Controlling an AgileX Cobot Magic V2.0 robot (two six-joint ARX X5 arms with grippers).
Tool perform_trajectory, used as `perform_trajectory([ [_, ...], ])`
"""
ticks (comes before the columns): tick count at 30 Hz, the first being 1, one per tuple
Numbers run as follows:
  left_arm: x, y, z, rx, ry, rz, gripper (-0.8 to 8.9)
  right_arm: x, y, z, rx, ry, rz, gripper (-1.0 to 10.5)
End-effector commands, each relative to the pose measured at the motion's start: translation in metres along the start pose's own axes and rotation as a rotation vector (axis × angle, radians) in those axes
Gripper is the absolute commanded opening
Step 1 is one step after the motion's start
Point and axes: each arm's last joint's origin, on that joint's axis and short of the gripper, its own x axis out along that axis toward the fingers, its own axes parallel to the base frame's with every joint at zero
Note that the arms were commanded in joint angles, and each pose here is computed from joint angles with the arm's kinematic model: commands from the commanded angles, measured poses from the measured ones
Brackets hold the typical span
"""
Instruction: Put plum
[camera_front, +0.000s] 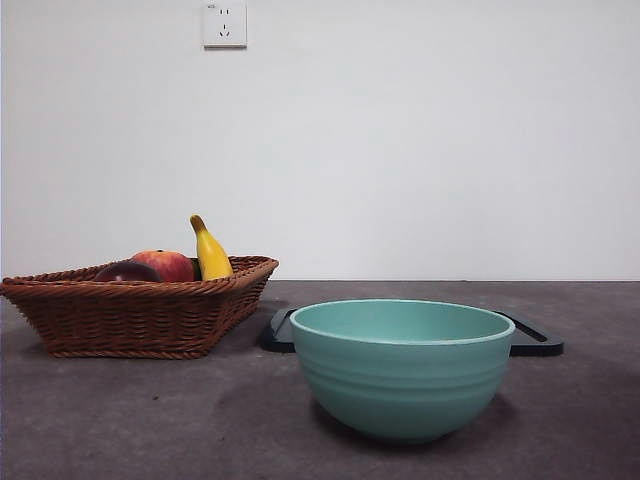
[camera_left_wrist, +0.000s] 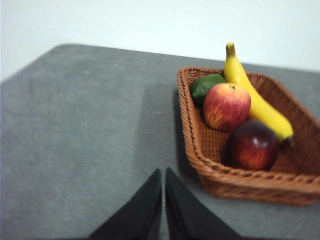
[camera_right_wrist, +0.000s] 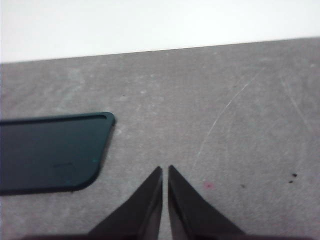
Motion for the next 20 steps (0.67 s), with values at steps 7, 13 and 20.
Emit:
perform_trajectory([
  [7, -0.003, -0.001, 0.009, -0.247, -0.015, -0.008, 0.1, -0.003, 0.004, 0.012, 0.13, -0.049, 0.071, 0.1],
  [13, -0.016, -0.006, 0.035, -0.281, -0.048, -0.017, 0.11, -0.016, 0.009, 0.042, 0.143, -0.111, 0.086, 0.1],
  [20, -0.032, -0.013, 0.074, -0.261, -0.045, -0.058, 0.1, -0.036, 0.018, 0.089, 0.133, -0.132, 0.104, 0.1],
])
